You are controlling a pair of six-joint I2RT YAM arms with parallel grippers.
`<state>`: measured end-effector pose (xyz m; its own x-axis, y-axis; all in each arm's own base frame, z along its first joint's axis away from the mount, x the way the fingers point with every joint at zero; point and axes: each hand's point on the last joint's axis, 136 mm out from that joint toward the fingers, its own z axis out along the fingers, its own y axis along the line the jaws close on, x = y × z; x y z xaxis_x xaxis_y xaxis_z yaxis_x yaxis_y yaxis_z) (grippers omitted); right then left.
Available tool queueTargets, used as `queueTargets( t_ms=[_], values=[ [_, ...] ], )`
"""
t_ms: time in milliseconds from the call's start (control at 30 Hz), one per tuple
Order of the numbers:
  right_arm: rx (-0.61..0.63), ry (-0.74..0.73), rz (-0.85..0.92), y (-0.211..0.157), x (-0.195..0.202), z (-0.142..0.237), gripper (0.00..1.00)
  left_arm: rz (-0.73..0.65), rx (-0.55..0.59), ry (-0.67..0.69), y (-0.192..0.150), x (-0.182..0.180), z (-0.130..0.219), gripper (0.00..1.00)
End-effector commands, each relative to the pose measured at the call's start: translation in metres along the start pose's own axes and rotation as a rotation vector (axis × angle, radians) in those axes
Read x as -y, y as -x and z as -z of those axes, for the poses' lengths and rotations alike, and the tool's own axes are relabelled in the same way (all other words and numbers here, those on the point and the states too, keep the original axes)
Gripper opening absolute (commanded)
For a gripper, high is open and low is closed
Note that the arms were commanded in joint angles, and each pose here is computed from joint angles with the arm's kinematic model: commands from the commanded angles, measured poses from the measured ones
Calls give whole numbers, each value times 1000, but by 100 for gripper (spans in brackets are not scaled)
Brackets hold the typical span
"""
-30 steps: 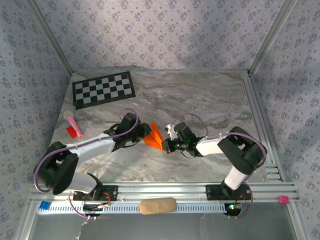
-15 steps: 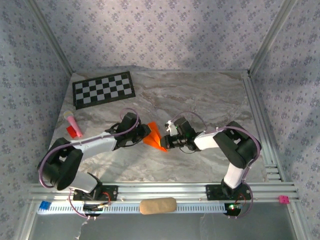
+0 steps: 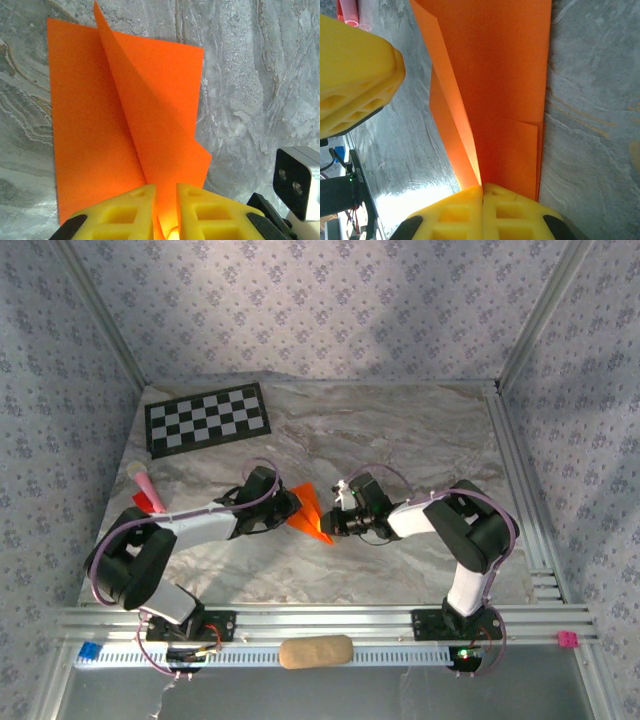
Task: Fold a paper plane with a square sheet of paper (pick it up from the middle)
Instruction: Fourth fold the wing at the center of the table.
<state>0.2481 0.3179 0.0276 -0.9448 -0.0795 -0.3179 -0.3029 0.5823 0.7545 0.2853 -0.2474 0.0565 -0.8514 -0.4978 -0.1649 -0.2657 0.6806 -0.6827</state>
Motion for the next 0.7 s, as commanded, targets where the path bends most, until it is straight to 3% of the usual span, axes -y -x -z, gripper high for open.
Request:
queueTargets(
  t_ms=[0, 667],
  values=[
    [-13, 4, -48, -4, 5, -1, 2, 3, -5, 16, 0, -7, -6, 18],
    [28, -10, -88, -4, 13, 6, 2, 58, -45, 163, -15, -53, -19, 10]
  ],
)
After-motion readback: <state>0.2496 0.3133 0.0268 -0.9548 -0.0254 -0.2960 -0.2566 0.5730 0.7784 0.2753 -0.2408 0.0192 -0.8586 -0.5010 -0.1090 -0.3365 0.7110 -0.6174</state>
